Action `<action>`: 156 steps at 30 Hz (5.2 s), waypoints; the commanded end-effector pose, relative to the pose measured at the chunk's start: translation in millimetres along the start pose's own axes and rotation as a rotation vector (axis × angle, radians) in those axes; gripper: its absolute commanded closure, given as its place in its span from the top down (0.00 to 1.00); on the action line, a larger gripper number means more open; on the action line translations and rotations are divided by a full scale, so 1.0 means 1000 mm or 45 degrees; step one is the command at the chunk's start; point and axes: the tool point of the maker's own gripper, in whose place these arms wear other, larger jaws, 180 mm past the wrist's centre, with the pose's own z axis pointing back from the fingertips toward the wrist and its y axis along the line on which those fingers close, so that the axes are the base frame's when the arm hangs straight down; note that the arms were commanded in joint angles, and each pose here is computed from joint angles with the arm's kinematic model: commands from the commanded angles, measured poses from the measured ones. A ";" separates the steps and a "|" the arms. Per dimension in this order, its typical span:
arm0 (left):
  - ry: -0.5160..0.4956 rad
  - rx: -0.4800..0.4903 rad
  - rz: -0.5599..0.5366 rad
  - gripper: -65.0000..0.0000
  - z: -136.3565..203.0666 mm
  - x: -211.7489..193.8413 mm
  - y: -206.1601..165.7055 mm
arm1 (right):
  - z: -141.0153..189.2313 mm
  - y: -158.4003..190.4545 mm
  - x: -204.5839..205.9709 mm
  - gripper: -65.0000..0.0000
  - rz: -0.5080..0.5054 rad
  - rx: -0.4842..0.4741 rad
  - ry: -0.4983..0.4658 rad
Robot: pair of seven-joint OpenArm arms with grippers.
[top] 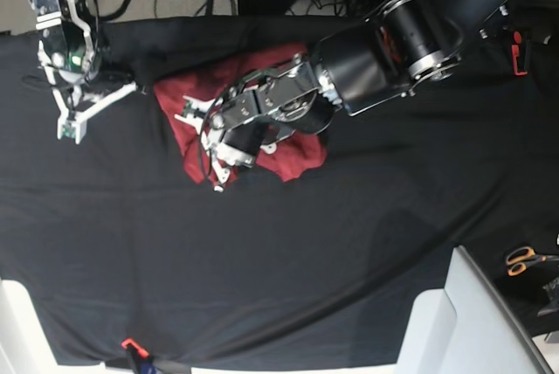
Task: Fold the T-shirt properly
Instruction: 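Press and drag the left gripper across the stack to flatten it, then smooth the stack's edge with the left gripper toward the right gripper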
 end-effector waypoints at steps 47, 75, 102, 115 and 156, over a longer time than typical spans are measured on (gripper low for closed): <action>-0.150 0.053 -0.010 0.00 0.016 0.045 0.020 | 0.018 0.084 -0.053 0.00 0.048 0.251 0.108; -0.071 0.154 -0.025 0.93 0.025 0.020 0.055 | 0.017 0.081 -0.052 0.00 0.055 0.241 0.106; -0.051 0.482 0.178 0.97 0.093 -0.019 0.078 | 0.014 0.064 -0.046 0.00 0.004 0.144 0.092; -0.202 0.413 0.473 0.00 0.105 -0.024 0.013 | 0.045 0.050 -0.001 0.00 0.059 0.171 -0.104; -0.266 0.286 0.610 0.00 0.083 -0.042 -0.043 | 0.054 0.075 0.004 0.00 0.155 0.307 -0.135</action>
